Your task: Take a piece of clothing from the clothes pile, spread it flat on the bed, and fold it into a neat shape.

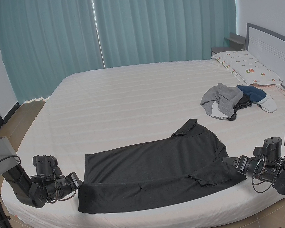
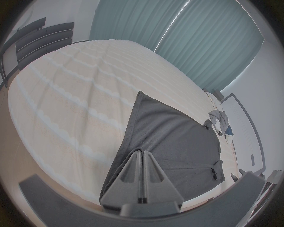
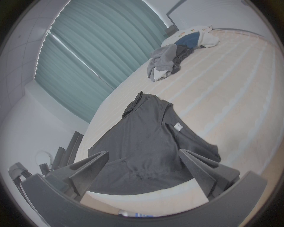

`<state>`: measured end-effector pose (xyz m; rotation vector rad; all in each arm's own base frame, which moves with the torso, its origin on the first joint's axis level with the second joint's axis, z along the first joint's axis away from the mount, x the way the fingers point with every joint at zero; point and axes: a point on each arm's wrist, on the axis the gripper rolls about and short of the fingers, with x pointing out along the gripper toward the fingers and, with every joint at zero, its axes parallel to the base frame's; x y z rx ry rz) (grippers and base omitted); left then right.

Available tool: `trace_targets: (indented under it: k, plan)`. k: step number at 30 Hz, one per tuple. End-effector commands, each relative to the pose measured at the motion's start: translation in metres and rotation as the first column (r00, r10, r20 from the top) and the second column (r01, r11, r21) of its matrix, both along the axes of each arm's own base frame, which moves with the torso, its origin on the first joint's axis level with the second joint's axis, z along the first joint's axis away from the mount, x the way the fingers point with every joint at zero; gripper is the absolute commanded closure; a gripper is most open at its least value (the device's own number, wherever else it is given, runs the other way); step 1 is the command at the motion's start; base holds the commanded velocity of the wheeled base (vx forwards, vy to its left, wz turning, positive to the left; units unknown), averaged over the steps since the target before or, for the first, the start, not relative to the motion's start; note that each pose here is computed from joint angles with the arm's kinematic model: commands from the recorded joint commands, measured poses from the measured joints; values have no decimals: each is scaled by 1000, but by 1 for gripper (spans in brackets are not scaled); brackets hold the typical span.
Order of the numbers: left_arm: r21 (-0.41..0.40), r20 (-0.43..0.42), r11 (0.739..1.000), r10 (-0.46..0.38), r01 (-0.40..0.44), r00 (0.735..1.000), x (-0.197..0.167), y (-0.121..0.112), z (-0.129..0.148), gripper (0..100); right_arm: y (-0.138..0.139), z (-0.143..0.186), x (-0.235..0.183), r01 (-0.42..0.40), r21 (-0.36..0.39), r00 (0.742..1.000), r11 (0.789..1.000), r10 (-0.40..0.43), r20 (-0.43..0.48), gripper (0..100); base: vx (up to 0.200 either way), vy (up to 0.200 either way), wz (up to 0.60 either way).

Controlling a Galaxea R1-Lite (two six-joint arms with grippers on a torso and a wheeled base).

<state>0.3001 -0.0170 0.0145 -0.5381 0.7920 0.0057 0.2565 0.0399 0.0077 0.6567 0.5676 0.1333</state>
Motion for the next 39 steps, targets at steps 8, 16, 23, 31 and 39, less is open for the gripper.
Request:
trace_targets:
  k: [8,16,23,31,39]
  plan:
    - [-6,26,1000,-6,6,1000,-6,-1,11,100,-8,-37,50,-78,-132,997,988,81,18,0,0,0,0]
    - [-6,23,1000,-7,7,1000,-7,-1,10,100,-10,-38,89,-129,-131,991,983,131,11,0,0,0,0]
    - [-9,20,1000,-11,11,1000,-7,-1,10,100,-9,-44,105,-154,-160,988,975,156,3,0,0,0,0]
    - [-11,14,1000,-11,11,1000,-7,-1,8,100,-8,-58,108,-173,-181,985,968,173,-12,0,0,0,0]
    - [-10,15,1000,-12,12,1000,-7,-1,8,100,-9,-59,109,-179,-201,983,963,182,-5,0,0,0,0]
